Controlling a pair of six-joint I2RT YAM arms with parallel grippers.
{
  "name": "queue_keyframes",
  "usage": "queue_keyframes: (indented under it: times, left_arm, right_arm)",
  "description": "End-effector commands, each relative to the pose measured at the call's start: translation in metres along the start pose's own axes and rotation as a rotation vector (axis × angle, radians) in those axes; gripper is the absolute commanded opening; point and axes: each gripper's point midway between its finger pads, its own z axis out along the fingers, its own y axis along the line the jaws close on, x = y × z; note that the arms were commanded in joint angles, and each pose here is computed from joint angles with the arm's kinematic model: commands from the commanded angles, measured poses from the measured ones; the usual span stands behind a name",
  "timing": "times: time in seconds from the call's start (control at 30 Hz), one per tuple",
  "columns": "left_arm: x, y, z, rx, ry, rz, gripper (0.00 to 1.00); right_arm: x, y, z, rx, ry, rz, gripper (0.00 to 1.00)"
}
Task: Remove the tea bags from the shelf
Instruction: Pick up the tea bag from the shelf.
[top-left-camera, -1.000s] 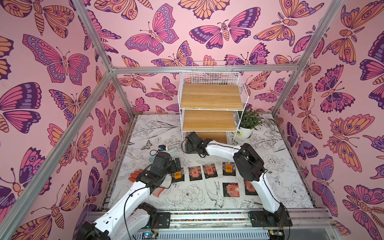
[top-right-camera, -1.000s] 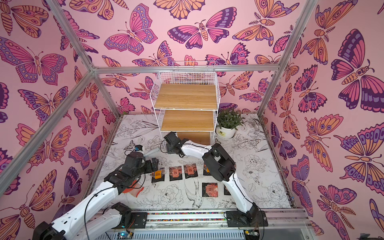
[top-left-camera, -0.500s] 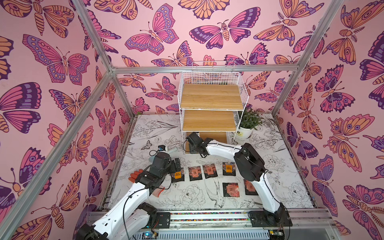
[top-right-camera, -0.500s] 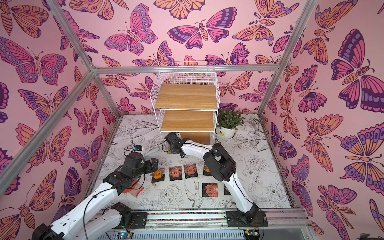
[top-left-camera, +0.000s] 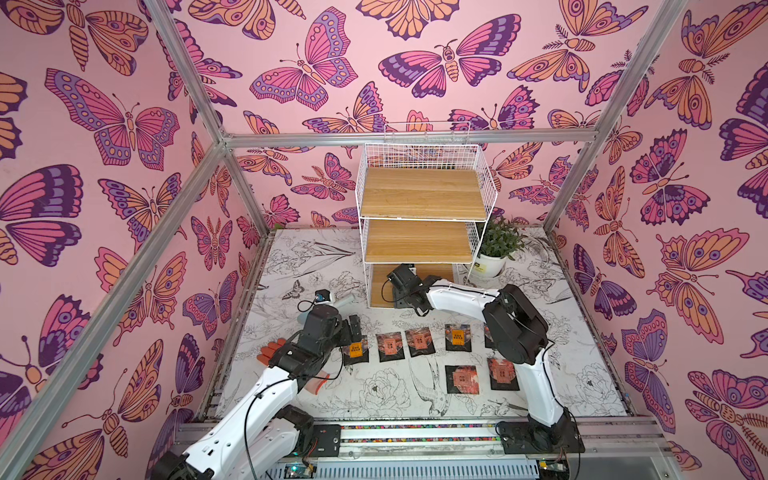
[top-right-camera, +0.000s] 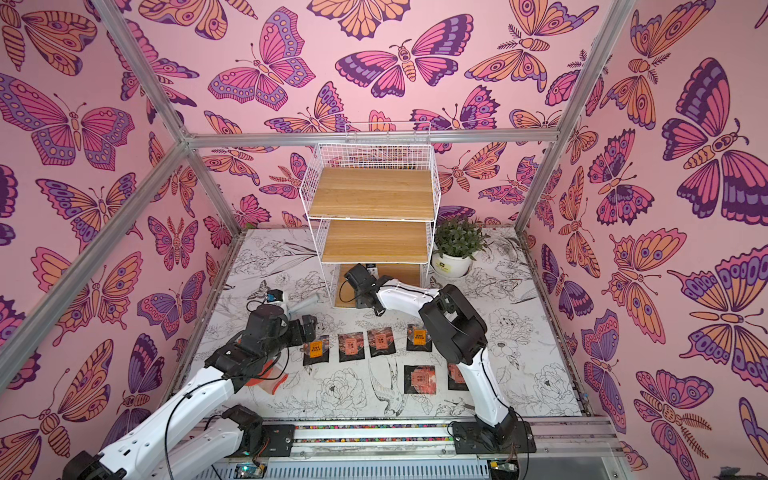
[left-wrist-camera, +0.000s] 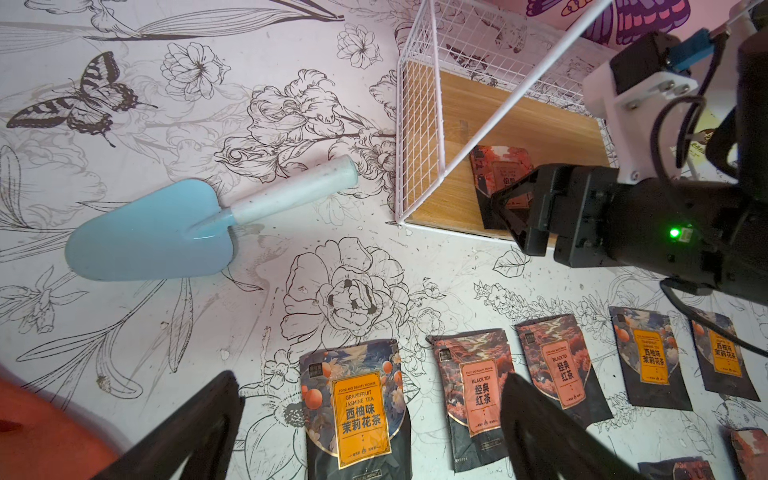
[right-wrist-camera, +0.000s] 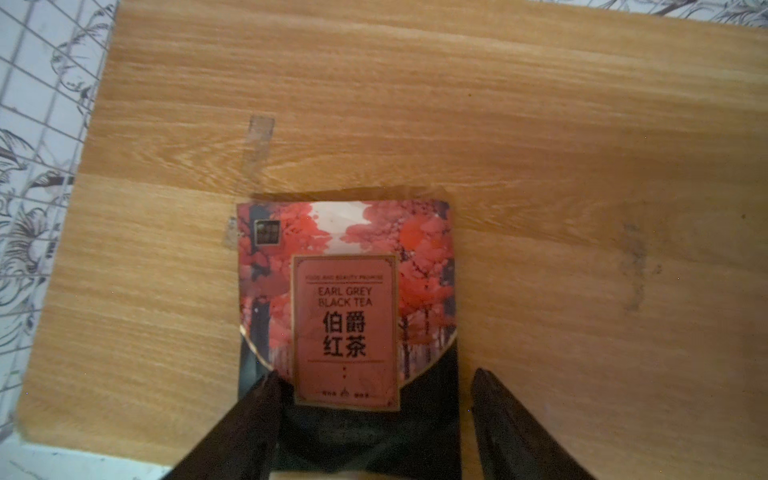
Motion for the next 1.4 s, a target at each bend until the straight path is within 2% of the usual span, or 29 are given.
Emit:
queue_keyframes:
  times: [0.0,0.3,0.6,0.77,0.97,1.37]
  left_arm:
    - [0.005,0.003,0.004,0.0,0.002,-0.001,1.0]
    - [0.002,-0.002,0.006,0.016,0.009,0.002,1.0]
    - [0.0,-0.003,0.004,0.023,-0.002,0.006,1.0]
    - [-0.001,-0.005,0.005,0.032,-0.003,0.002,1.0]
    - [-0.002,-0.006,0.005,0.036,-0.001,0.004,1.0]
    - [-0.001,-0.007,0.006,0.045,0.0,0.004,1.0]
  right_arm:
    - [0.013,-0.016,-0.002,0.054,0.044,-0.053,0.77]
    - [-0.001,0.0,-0.014,0.063,-0.006,-0.146,0.8]
    - [-0.012,0.011,-0.027,0.033,-0.047,-0.164,0.8]
    - [-0.02,0.009,-0.033,0.065,-0.064,-0.174,0.8]
    - [-0.027,0.024,-0.043,-0.011,-0.106,-0.184,0.8]
    - [-0.022,0.03,-0.024,-0.027,-0.059,-0.201,0.81]
